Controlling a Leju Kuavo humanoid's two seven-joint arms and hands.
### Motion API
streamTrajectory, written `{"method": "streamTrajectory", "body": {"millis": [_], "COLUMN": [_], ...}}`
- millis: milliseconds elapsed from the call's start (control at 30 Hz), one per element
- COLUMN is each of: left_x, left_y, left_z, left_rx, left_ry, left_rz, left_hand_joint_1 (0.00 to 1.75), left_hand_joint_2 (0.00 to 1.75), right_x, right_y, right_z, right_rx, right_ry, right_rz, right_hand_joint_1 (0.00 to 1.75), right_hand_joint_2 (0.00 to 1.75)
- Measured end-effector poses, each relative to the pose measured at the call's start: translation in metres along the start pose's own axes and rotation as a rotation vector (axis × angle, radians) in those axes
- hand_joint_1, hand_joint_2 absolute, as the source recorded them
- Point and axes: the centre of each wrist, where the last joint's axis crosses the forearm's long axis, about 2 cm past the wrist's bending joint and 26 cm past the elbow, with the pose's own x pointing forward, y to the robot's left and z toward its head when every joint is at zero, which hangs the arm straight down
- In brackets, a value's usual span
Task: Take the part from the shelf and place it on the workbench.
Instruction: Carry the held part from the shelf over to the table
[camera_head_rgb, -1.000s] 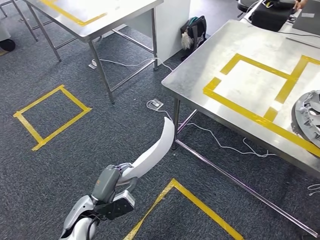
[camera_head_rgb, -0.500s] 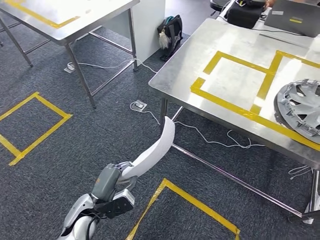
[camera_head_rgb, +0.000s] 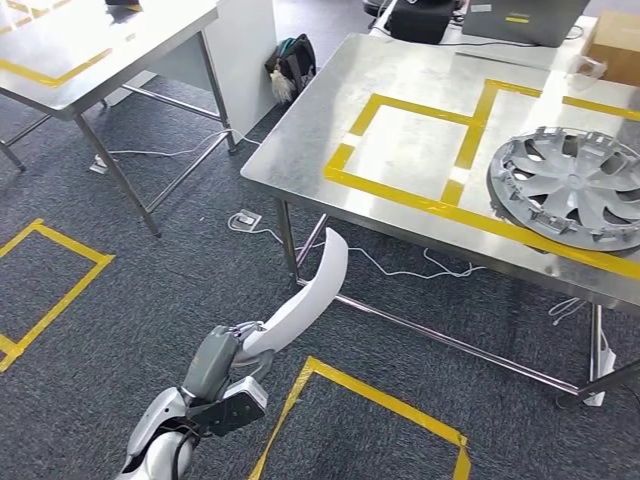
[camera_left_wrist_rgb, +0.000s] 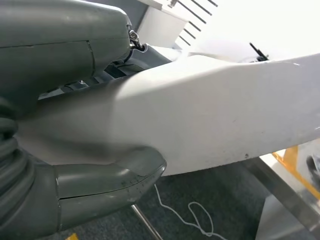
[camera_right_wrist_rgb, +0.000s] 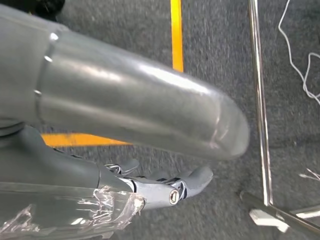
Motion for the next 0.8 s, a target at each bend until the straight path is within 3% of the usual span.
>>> {"method": "streamTrajectory", "body": {"millis": [800], "left_x": [0.003], "left_y": [0.007], "left_z": [-0.01], "left_rx": [0.04], "left_ry": [-0.037], "left_rz": [-0.006], "left_hand_joint_1": [1.75], "left_hand_joint_2": [1.75], "right_x": [-0.003], "right_y": [0.003], "right_z": [-0.001], "right_rx": [0.021], "right_ry": [0.032], "right_rz": [0.004], "right_hand_joint_1": [0.0], "right_hand_joint_2": [0.0]}}
